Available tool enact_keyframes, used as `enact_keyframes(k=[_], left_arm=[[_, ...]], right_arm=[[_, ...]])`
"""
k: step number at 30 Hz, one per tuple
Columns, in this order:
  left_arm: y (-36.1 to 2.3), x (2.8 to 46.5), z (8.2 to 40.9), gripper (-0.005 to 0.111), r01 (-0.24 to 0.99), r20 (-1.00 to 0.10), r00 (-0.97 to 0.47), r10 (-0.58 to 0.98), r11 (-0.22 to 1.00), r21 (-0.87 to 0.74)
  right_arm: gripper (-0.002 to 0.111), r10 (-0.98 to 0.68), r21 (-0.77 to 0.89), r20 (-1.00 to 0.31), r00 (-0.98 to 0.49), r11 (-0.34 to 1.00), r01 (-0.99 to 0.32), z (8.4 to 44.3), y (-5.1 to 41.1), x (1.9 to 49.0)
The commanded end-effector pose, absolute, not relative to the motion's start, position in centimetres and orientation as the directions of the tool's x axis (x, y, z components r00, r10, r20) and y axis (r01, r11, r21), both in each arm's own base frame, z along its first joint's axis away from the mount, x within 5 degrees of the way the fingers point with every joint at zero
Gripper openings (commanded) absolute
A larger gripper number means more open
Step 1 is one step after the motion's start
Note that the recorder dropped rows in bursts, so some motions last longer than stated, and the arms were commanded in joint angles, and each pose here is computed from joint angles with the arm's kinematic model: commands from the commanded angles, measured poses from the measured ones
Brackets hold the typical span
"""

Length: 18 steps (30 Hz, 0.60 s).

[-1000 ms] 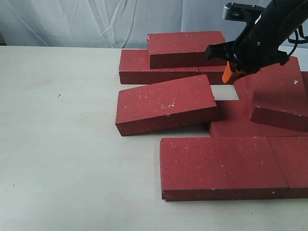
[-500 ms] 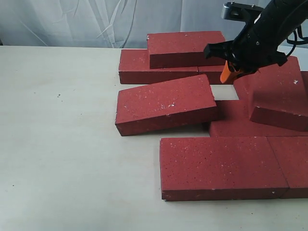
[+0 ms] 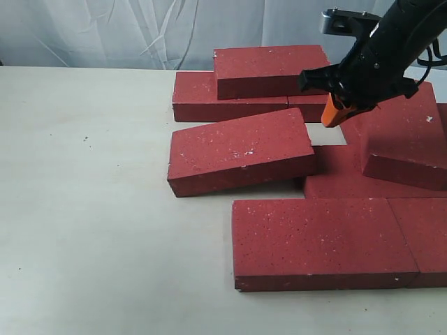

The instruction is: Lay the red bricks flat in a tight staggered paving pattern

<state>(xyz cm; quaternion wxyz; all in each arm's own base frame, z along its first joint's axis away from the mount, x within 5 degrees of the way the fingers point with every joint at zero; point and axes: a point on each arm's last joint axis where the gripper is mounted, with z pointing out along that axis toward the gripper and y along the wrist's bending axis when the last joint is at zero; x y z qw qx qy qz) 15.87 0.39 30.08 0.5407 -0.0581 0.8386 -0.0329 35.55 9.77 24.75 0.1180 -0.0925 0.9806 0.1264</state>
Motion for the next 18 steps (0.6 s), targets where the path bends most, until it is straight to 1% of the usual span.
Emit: enact_keyframes(k=[1,4,7,9,11,13,15,18], left_arm=[[0.1,19.1,29.6,0.0,-0.086,-0.83,-0.51,-0.224,0.974,-0.211],[-0.1,20.1,28.7,0.0,-0.116,-0.784,-0.544,-0.3,0.952,-0.283],[-0.2,20.7,27.5,0.0,-0.113,-0.745,-0.609,-0.273,0.959,-0.259],[-0.3,21.2,26.7,0.0,-0.074,-0.721,-0.66,-0.209,0.974,-0.215],[-0.6,21.9,26.2,0.0,-0.053,-0.672,-0.713,-0.2,0.971,-0.234],[-1.3,23.0,25.8,0.0,-0.002,-0.629,-0.759,-0.169,0.966,-0.257],[-2.3,24.4,25.4,0.0,0.072,-0.592,-0.799,-0.103,0.962,-0.265],[-4.1,26.6,24.8,0.0,0.139,-0.548,-0.836,-0.031,0.954,-0.266]], right_arm=[[-0.001,-0.166,0.213,-0.269,-0.949,0.95,-0.226,25.1,9.6,35.5],[-0.001,-0.166,0.213,-0.269,-0.949,0.95,-0.226,25.1,9.6,35.5],[-0.001,-0.164,0.213,-0.274,-0.948,0.95,-0.226,25.1,9.6,35.6],[-0.001,-0.164,0.213,-0.274,-0.948,0.95,-0.226,25.1,9.6,35.6],[-0.001,-0.164,0.213,-0.276,-0.947,0.951,-0.226,25.1,9.6,35.6],[-0.001,-0.162,0.216,-0.272,-0.949,0.95,-0.224,24.9,9.7,35.7],[-0.001,-0.162,0.216,-0.27,-0.949,0.95,-0.223,24.9,9.7,35.7],[-0.001,-0.162,0.216,-0.27,-0.949,0.95,-0.223,24.9,9.7,35.7]])
